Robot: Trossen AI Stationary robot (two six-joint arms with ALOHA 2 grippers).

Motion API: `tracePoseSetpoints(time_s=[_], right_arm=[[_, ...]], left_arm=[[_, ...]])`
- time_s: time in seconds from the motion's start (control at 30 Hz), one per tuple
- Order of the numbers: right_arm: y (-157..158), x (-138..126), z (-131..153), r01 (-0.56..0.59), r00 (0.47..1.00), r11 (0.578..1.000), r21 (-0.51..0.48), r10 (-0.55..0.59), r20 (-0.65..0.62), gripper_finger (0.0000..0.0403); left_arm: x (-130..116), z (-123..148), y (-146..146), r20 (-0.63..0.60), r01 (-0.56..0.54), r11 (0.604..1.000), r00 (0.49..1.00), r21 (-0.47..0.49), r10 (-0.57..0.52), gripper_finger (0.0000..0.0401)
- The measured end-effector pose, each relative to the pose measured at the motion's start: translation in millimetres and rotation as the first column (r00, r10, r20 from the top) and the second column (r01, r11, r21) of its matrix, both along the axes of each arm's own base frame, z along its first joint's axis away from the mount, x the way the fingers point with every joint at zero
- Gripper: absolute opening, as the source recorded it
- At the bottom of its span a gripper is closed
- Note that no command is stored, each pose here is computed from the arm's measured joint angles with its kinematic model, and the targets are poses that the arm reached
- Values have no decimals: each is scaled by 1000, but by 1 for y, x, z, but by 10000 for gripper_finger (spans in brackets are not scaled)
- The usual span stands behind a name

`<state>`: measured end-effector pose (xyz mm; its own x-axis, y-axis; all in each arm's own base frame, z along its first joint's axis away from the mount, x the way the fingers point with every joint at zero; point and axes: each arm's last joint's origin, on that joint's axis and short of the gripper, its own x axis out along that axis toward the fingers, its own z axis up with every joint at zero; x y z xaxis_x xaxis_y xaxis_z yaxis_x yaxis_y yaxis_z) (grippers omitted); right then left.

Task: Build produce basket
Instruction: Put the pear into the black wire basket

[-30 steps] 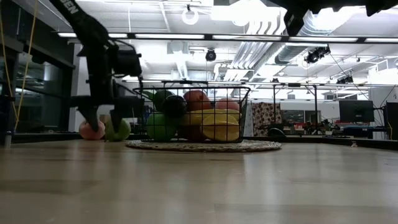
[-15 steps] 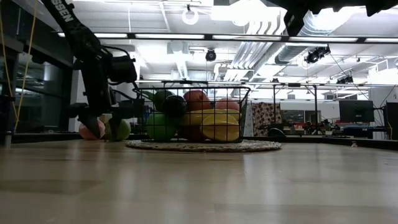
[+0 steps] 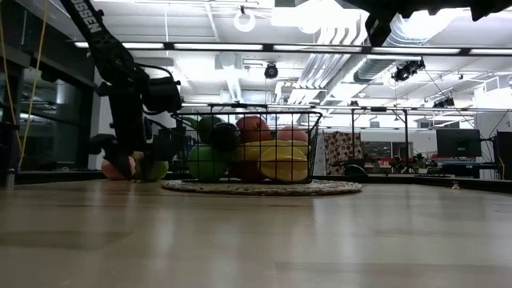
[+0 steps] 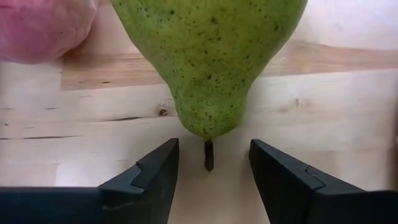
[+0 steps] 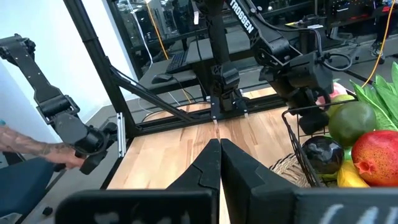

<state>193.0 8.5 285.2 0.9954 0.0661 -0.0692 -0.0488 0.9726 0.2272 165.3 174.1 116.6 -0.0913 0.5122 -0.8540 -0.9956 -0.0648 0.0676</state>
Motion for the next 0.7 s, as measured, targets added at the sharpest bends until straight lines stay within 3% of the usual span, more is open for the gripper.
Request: tracePoseSetpoints(time_s=[0.17,0.47,0.7], right_arm=[[0,0,0,0,1000,1000,7,0,0,0],[0,0,0,1,1000,1000,11,-1,-1,0],[0,0,0,0,1000,1000,8,0,-1,0]], left_arm=[[0,0,1,26,-31,999,999,11,31,144],[0,-1,1,45,-57,998,997,4,57,16],[-3,0,1,18,-26,999,999,-19,27,10]])
